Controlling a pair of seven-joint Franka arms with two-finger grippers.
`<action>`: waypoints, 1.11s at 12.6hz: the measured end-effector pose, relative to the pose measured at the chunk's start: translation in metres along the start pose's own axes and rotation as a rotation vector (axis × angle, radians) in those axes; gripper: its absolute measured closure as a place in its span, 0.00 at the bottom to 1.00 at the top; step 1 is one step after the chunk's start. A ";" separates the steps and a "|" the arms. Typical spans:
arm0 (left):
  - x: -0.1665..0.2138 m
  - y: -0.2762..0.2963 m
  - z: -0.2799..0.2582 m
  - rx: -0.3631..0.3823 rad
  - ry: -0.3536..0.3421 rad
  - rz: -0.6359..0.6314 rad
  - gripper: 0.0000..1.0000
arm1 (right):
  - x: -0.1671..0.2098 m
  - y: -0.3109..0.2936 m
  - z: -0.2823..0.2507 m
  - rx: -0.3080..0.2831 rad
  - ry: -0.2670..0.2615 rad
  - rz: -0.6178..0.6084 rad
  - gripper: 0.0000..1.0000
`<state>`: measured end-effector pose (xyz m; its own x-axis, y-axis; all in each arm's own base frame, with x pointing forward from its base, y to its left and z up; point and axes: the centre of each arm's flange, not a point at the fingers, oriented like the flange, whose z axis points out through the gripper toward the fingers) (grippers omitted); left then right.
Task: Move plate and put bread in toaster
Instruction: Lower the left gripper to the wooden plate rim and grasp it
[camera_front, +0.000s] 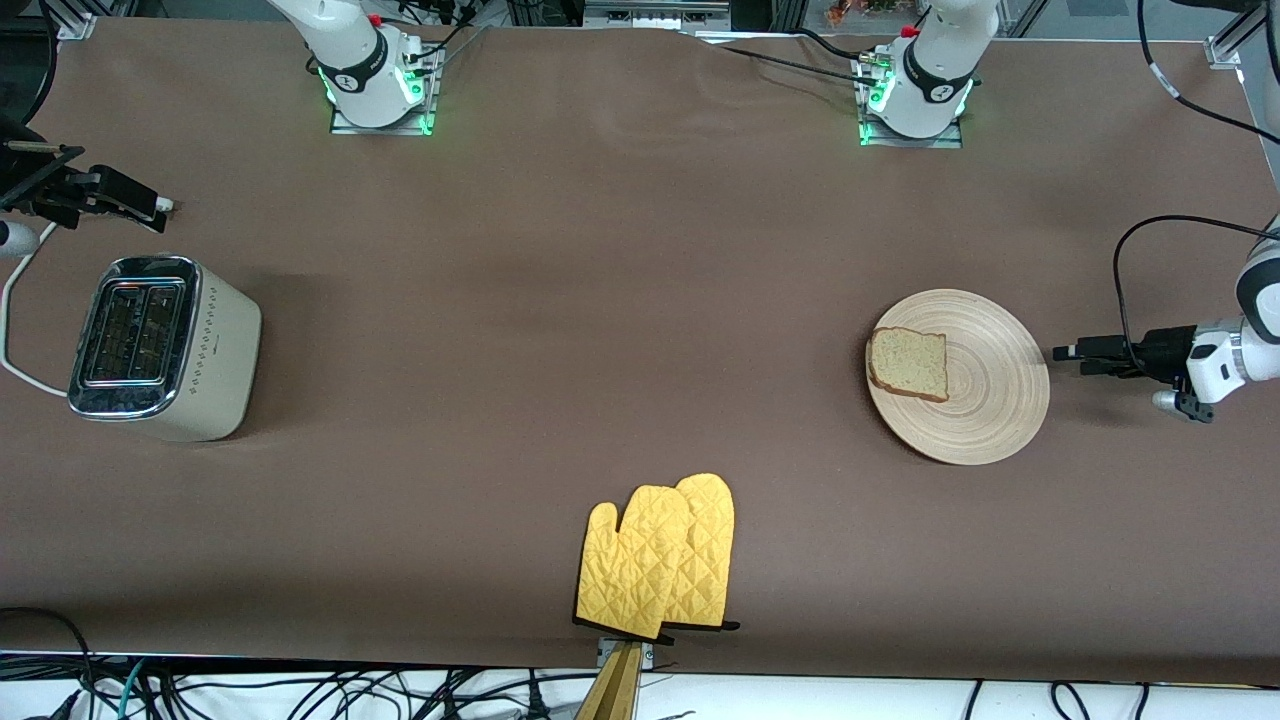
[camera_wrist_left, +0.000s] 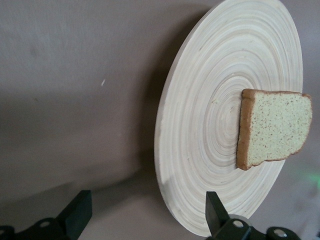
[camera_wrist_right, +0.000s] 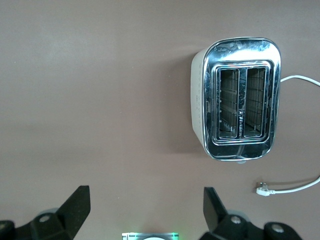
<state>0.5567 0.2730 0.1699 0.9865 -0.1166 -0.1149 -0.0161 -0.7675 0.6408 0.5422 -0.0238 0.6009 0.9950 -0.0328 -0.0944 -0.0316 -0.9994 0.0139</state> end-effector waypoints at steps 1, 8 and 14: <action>-0.001 -0.012 0.007 -0.053 0.011 0.000 0.00 | 0.000 0.000 0.000 0.000 0.000 0.000 0.00; 0.020 0.002 0.046 -0.225 0.044 0.095 0.00 | 0.000 0.000 0.000 0.000 0.000 -0.001 0.00; 0.027 0.010 0.070 -0.275 0.041 0.133 0.16 | 0.000 0.000 0.000 0.000 -0.001 -0.001 0.00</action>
<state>0.5717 0.2184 0.1200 0.9846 -0.1742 0.0110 -0.1061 -0.5471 0.8303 0.5422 -0.0233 0.6008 0.9950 -0.0319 -0.0950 -0.0307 -0.9994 0.0138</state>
